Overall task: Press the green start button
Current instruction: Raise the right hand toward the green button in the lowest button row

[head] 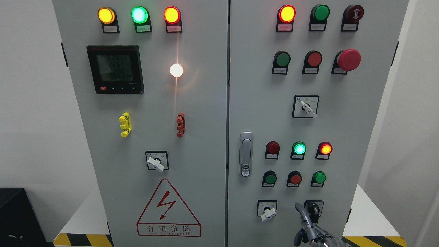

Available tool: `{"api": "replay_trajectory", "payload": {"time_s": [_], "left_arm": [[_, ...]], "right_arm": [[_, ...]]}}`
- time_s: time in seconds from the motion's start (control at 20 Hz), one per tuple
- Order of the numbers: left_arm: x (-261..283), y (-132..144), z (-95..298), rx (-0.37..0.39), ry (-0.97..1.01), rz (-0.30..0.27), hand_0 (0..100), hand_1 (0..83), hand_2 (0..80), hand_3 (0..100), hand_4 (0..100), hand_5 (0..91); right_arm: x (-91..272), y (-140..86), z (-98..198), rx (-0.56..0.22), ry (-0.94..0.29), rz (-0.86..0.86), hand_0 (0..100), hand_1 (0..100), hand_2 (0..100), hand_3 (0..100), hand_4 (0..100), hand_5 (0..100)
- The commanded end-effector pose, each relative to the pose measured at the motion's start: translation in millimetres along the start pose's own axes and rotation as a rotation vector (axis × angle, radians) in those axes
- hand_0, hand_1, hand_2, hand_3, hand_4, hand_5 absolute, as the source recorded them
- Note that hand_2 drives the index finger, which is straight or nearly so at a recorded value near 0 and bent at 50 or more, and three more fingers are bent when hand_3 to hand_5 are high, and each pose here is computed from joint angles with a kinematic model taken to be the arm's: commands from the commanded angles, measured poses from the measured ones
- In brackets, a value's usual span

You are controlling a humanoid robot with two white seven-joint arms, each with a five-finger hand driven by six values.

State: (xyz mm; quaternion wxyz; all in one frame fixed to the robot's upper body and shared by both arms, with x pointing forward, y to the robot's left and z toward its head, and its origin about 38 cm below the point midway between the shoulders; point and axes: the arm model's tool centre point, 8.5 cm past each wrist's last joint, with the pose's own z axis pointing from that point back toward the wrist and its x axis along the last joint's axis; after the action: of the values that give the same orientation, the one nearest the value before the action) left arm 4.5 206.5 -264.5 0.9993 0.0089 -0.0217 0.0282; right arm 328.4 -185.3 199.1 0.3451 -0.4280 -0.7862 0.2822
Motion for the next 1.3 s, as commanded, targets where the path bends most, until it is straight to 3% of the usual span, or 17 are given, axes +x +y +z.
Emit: {"api": "replay_trajectory", "payload": {"time_s": [0.0, 1.25], "left_arm": [[24.3, -2.0, -0.8, -0.004, -0.05, 0.0, 12, 55.6, 0.0, 0, 0, 0.0], [24.3, -2.0, -0.8, -0.004, -0.05, 0.0, 12, 55.6, 0.0, 0, 0, 0.0]], "right_arm": [[-9.2, 16.5, -12.0, 0.041, -0.003, 0.078, 32, 33, 0, 78, 79, 91], [-10.6, 43.6, -49.5, 0.08, -0.016, 0.105, 35, 32, 0, 81, 82, 97]]}}
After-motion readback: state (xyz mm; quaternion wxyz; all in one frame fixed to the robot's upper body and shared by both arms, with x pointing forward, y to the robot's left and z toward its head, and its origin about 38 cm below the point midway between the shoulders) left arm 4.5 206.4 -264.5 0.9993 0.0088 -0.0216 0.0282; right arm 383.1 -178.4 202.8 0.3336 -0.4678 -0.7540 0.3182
